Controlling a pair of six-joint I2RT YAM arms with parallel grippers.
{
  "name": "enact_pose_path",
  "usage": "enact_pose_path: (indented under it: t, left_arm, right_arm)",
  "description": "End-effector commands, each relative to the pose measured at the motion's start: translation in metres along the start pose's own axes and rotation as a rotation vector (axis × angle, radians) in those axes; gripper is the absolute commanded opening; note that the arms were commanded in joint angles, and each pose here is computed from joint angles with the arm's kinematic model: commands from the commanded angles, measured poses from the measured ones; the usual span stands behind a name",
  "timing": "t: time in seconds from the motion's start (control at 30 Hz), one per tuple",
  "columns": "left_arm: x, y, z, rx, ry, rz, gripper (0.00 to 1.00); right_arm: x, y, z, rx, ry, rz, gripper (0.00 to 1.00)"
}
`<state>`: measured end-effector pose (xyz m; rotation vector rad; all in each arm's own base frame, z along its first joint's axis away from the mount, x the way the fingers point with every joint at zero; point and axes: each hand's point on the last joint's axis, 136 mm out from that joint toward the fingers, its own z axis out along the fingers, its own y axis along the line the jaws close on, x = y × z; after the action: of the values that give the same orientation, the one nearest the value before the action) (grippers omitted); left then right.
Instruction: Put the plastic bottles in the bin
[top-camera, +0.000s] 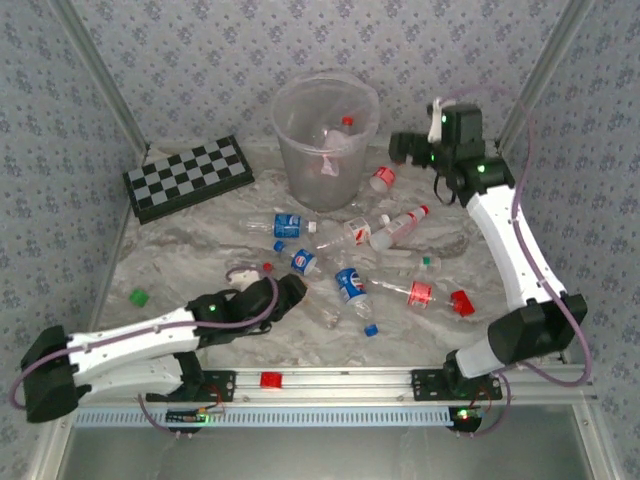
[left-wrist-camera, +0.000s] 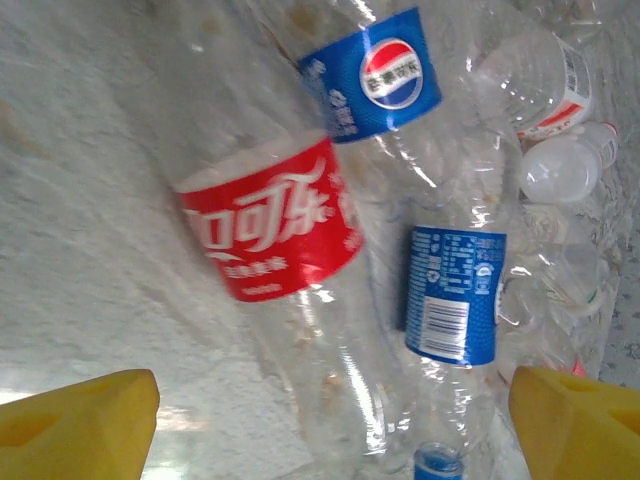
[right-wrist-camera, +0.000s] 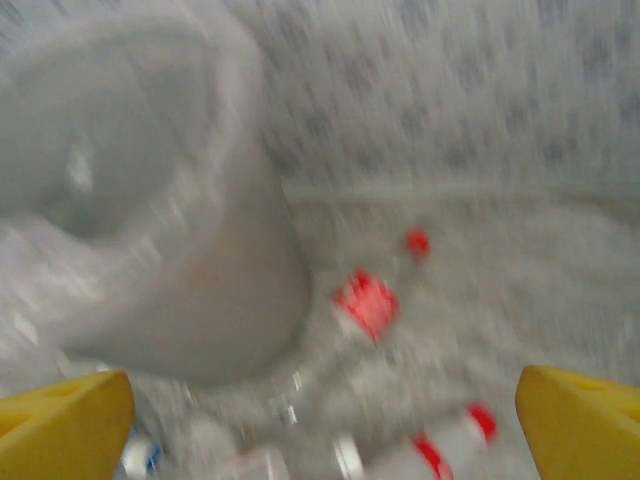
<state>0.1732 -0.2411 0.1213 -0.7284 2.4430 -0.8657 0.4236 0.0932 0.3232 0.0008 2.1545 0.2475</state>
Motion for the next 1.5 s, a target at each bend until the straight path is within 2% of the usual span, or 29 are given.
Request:
enact_pose_path:
  t: [0.0,0.1,0.23,0.4,0.6,0.8,1.1,1.2,1.3,1.47]
  left_arm:
    - [0.018,-0.017,0.014,-0.011,0.042,-0.080,0.91]
    - [0.039,-0.020,0.030,-0.016,0.122,-0.109,0.92]
    - [0.048,-0.020,0.034,-0.044,0.145,-0.140,0.90]
    - [0.068,-0.020,0.050,-0.066,0.200,-0.178,0.85]
    - [0.097,-0.027,0.073,-0.073,0.307,-0.154,0.83]
    - [0.103,-0.026,0.083,-0.095,0.323,-0.148,0.78]
    - [0.088,-0.015,0.082,-0.142,0.278,-0.176,0.55]
    - [0.084,-0.013,0.080,-0.151,0.257,-0.187,0.49]
    - [0.070,-0.015,0.070,-0.167,0.195,-0.160,0.46]
    - [0.036,-0.035,0.043,-0.200,0.042,-0.028,0.45]
  right_arm:
    - [0.037,-0.011,-0.006,0.014,0.046,0.092,1.00]
    - [0.067,-0.021,-0.020,0.045,0.121,0.107,1.00]
    - [0.100,-0.034,-0.038,0.123,0.209,0.141,1.00]
    - [0.139,-0.027,-0.053,0.147,0.242,0.101,1.00]
    - [0.140,-0.014,-0.061,0.049,0.150,0.114,1.00]
    - [0.133,-0.001,-0.061,0.009,0.128,0.061,1.00]
    - [0.139,0.015,-0.048,-0.052,0.159,0.013,1.00]
    - [0.132,0.023,-0.047,-0.091,0.132,0.003,1.00]
    - [0.128,0.038,-0.052,-0.166,0.123,-0.017,1.00]
    - [0.114,0.079,-0.070,-0.353,0.085,-0.064,1.00]
